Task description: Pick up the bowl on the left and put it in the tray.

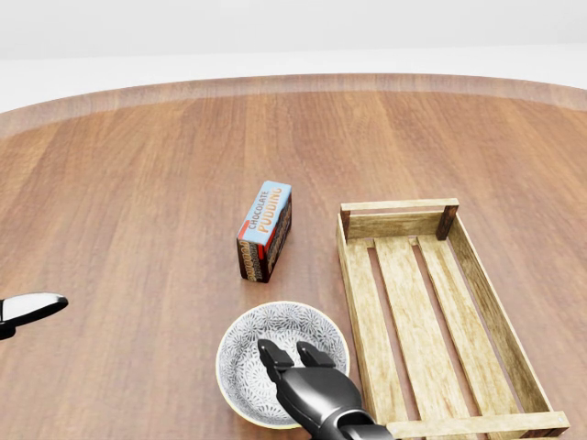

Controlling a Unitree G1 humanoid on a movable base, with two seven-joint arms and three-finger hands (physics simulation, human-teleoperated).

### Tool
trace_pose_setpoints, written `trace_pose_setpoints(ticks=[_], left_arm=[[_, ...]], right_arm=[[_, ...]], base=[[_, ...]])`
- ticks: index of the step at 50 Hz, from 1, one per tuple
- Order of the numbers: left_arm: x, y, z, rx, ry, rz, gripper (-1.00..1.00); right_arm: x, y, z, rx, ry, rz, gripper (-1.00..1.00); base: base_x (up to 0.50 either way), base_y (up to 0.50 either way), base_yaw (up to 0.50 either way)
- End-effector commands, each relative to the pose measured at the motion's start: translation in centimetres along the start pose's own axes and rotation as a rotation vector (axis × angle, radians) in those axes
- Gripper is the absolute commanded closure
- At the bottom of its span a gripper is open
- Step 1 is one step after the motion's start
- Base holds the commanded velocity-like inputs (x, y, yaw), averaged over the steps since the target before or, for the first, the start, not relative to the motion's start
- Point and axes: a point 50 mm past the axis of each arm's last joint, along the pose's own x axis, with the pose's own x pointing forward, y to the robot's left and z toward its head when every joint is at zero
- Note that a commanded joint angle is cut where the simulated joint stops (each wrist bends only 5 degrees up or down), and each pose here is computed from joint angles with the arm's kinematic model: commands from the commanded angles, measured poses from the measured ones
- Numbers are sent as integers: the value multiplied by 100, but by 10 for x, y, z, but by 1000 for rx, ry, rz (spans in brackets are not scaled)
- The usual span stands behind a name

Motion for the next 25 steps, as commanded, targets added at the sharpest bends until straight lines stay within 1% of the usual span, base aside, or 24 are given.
trace_pose_setpoints(ticks=[1, 18, 25], left_arm=[[0, 0, -2, 0, 6, 0, -100], [0, 0, -2, 0, 8, -1, -100], [0, 0, 1, -1, -4, 3, -100]], right_arm=[[3, 4, -2, 11, 8, 8, -100], [8, 13, -2, 31, 14, 20, -100], [13, 23, -3, 52, 26, 37, -100]], base=[[0, 0, 0], [0, 0, 0], [0, 0, 0]])
